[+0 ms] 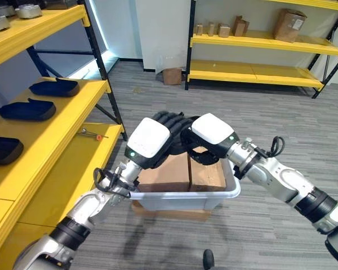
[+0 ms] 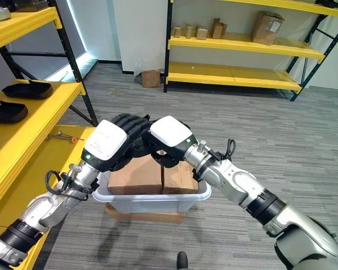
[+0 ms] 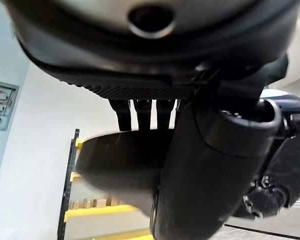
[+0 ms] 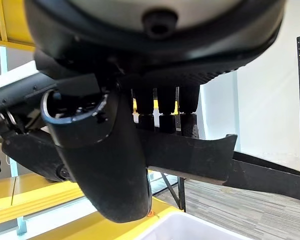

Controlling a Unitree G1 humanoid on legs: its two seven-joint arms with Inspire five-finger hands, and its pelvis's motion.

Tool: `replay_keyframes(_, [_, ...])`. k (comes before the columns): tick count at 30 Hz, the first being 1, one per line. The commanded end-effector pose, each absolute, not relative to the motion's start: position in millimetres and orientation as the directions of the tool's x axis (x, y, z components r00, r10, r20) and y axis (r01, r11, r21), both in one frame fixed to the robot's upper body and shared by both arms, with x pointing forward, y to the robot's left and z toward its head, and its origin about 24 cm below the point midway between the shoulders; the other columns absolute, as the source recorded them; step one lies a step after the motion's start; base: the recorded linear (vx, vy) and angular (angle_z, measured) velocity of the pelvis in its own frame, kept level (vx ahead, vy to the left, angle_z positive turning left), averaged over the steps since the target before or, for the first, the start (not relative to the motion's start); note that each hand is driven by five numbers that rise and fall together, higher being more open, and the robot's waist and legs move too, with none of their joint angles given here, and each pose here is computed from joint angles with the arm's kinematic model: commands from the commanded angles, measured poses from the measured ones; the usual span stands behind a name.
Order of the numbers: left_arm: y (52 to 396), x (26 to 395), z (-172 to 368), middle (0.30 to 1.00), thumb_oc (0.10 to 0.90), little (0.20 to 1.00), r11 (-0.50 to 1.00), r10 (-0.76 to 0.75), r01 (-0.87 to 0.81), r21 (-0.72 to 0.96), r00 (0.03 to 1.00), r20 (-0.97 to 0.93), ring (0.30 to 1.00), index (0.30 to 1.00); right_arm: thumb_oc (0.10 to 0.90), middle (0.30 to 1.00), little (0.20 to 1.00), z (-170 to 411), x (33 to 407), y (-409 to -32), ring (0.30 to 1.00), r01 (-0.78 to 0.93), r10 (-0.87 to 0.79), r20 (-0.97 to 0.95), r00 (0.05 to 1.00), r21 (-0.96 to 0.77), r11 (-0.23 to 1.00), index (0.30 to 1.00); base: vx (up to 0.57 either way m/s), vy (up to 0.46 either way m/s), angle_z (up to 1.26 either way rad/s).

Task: Move parts from the plastic box to the shelf.

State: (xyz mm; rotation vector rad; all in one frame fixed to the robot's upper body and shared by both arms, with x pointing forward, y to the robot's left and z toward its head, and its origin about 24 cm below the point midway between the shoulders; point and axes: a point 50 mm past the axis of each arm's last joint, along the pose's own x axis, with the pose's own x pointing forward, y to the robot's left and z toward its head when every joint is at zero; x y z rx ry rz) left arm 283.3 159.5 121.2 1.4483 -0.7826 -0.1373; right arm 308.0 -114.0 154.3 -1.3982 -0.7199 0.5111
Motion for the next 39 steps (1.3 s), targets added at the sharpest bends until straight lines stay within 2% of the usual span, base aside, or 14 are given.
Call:
replay_keyframes(1, [149, 296, 161, 0.3, 0.4, 0.3, 0.283, -0.502, -0.486, 0.827, 0.659, 0.559, 0.3, 0.3, 0.4, 0.3, 0.3, 224, 318, -95, 0.3, 0.288, 0.701, 0.411, 0.582, -0.911, 0.294, 0.3, 0.0, 0.0, 0.0])
replay_keyframes(26, [158, 295, 156, 0.3, 0.4, 0.3, 0.273, -0.479, -0.486, 0.83, 0.68, 0.556, 0.3, 0.3, 0.4, 0.3, 0.3, 226, 319, -108, 0.3, 0.304, 0.638, 0.47, 0.609, -0.882, 0.359, 0.3, 0.0, 0.0, 0.0])
replay_keyframes(27, [159, 295, 156, 0.3, 0.4, 0.3, 0.274, -0.473, -0.486, 0.83, 0.683, 0.557, 0.3, 0.3, 0.455, 0.377, 0.377, 226, 319, -109, 0.377, 0.301, 0.629, 0.48, 0.611, -0.876, 0.376, 0.377, 0.0, 0.0, 0.0])
replay_keyframes(28, [159, 295, 156, 0.3, 0.4, 0.3, 0.274, -0.474, -0.486, 0.83, 0.683, 0.556, 0.3, 0.3, 0.535, 0.489, 0.489, 226, 318, -109, 0.489, 0.301, 0.629, 0.48, 0.612, -0.876, 0.377, 0.489, 0.0, 0.0, 0.0])
replay_keyframes(29, [161, 294, 154, 0.3, 0.4, 0.3, 0.277, -0.463, -0.482, 0.831, 0.691, 0.555, 0.3, 0.3, 0.9, 1.0, 1.0, 223, 317, -113, 1.0, 0.289, 0.598, 0.505, 0.623, -0.858, 0.424, 1.0, 0.0, 0.0, 0.0])
replay_keyframes(39, [184, 290, 147, 0.3, 0.4, 0.3, 0.242, -0.39, -0.49, 0.837, 0.741, 0.546, 0.3, 0.3, 0.9, 1.0, 1.0, 213, 303, -144, 1.0, 0.295, 0.467, 0.581, 0.667, -0.781, 0.551, 1.0, 0.0, -0.004, 0.0])
